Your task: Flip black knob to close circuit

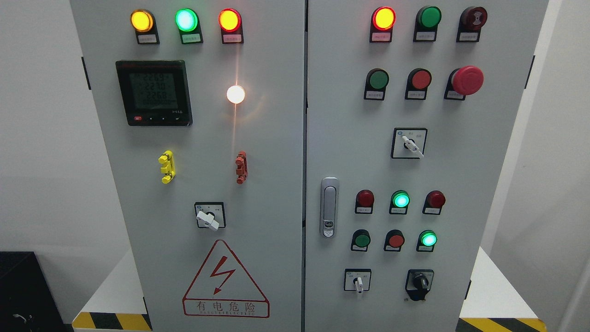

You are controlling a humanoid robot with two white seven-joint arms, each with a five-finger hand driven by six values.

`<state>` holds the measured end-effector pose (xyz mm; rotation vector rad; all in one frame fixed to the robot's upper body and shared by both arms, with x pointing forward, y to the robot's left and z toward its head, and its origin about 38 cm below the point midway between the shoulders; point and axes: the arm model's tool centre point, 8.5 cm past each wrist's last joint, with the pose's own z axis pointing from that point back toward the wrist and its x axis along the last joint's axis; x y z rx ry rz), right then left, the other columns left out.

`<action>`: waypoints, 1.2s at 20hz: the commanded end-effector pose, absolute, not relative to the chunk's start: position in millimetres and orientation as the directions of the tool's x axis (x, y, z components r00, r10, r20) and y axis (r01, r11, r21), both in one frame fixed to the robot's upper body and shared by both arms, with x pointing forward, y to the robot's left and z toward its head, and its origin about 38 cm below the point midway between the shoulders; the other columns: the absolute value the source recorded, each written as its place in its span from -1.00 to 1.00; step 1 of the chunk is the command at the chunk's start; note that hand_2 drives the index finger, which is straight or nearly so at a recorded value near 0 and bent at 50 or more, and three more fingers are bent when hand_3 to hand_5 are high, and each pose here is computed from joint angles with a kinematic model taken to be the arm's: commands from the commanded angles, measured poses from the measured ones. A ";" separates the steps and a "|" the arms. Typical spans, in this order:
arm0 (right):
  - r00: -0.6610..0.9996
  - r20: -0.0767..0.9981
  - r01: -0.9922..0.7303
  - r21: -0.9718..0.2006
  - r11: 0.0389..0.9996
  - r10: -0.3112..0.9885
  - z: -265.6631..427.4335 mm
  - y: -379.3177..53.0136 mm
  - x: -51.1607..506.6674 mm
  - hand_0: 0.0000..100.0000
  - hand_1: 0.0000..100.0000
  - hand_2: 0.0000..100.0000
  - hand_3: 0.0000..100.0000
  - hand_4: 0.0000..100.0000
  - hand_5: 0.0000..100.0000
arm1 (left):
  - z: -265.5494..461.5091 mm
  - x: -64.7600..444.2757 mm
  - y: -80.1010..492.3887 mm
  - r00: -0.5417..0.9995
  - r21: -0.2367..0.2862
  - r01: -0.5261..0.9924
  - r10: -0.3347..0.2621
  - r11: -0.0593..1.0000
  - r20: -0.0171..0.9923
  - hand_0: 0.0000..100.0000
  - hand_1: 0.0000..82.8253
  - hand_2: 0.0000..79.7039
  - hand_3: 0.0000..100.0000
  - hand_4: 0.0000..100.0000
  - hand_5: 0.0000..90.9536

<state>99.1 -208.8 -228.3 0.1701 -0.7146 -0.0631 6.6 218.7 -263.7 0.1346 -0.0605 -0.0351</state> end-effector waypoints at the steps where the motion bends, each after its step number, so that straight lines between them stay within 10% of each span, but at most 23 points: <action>1: 0.562 0.826 -0.036 0.075 0.997 -0.042 -182.4 -225.5 168.1 -1.00 -0.70 -0.73 -0.38 -0.37 -0.37 | -264.2 1.7 217.2 0.997 0.132 0.028 -0.036 0.991 0.063 -0.76 0.34 -1.00 -1.00 -1.00 -1.00; 13: 0.335 0.861 -0.201 -0.331 0.922 0.382 -124.0 -244.6 221.2 -1.00 -0.70 -0.35 0.10 0.02 0.00 | -264.2 1.7 217.2 0.997 0.132 0.028 -0.036 0.991 0.063 -0.76 0.34 -1.00 -1.00 -1.00 -1.00; 24: 0.138 0.749 -0.018 -0.653 0.757 0.649 -61.0 -266.4 261.1 -1.00 -0.69 0.12 0.52 0.39 0.60 | -264.2 1.7 217.2 0.997 0.132 0.028 -0.036 0.991 0.063 -0.76 0.34 -1.00 -1.00 -1.00 -1.00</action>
